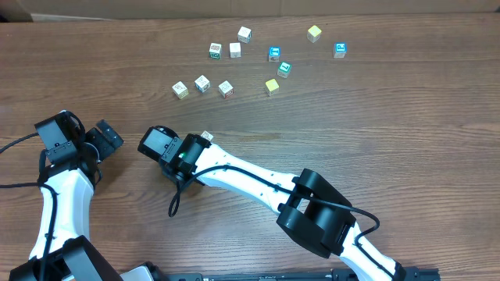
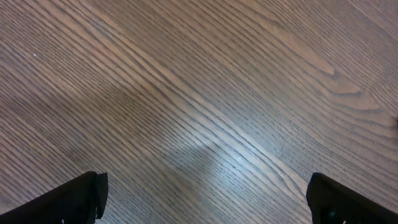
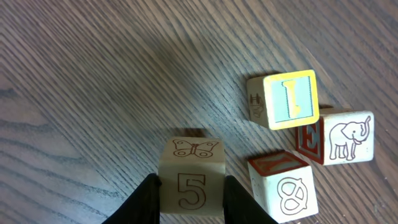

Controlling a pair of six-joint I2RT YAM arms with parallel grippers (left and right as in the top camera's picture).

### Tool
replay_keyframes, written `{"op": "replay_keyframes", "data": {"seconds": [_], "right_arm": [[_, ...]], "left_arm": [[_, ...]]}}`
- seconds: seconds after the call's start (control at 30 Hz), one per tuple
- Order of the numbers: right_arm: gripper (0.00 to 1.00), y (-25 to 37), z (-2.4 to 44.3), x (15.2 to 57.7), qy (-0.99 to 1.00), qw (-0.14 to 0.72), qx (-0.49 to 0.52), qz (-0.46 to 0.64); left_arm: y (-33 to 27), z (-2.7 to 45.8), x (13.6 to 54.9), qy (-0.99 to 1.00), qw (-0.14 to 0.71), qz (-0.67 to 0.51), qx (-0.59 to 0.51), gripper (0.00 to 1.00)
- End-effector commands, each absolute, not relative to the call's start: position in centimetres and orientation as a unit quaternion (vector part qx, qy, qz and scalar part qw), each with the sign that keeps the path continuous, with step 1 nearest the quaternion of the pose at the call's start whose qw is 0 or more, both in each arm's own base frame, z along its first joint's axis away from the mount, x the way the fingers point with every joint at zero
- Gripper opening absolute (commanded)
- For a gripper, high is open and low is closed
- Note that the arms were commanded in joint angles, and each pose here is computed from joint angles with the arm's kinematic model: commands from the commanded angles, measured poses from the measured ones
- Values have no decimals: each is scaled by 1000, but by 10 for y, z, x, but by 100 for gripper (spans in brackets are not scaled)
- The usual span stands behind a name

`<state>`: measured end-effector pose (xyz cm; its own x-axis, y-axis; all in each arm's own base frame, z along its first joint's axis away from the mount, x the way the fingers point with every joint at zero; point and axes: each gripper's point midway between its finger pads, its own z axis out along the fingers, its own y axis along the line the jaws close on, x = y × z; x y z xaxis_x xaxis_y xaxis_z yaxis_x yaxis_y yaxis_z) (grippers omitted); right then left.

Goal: Form a circle
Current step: 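Lower the butterfly 5 block beside the pretzel block with the right gripper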

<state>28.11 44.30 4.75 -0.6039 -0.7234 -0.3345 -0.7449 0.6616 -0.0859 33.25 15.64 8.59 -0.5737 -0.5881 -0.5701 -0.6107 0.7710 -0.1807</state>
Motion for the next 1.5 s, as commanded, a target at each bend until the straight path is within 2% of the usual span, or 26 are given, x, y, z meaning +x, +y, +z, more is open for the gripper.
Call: {"op": "replay_keyframes", "data": {"seconds": [0.0,0.33,0.57,0.9,1.23,1.47], "right_arm": [[29,442,37,278,895,161,-414,31],[30,438,21,276,896,159,-415,29],[45,440,22,277,895,163,-414,31],[53,450,29,283,892,181,-411,45],[55,464,50,286,887,200,-411,59],[52,455,46,281,893,182,-409,47]], "left_arm": [[157,90,332,883,321,16,-342,99],[157,90,332,883,321,16,-342,99],[157,90,332,883,321,16,-342,100],[157,90,332,883,321,16,-342,100],[157,90,332,883,321,16,-342,99],[157,90,332,883,321,16,-342,99]]}}
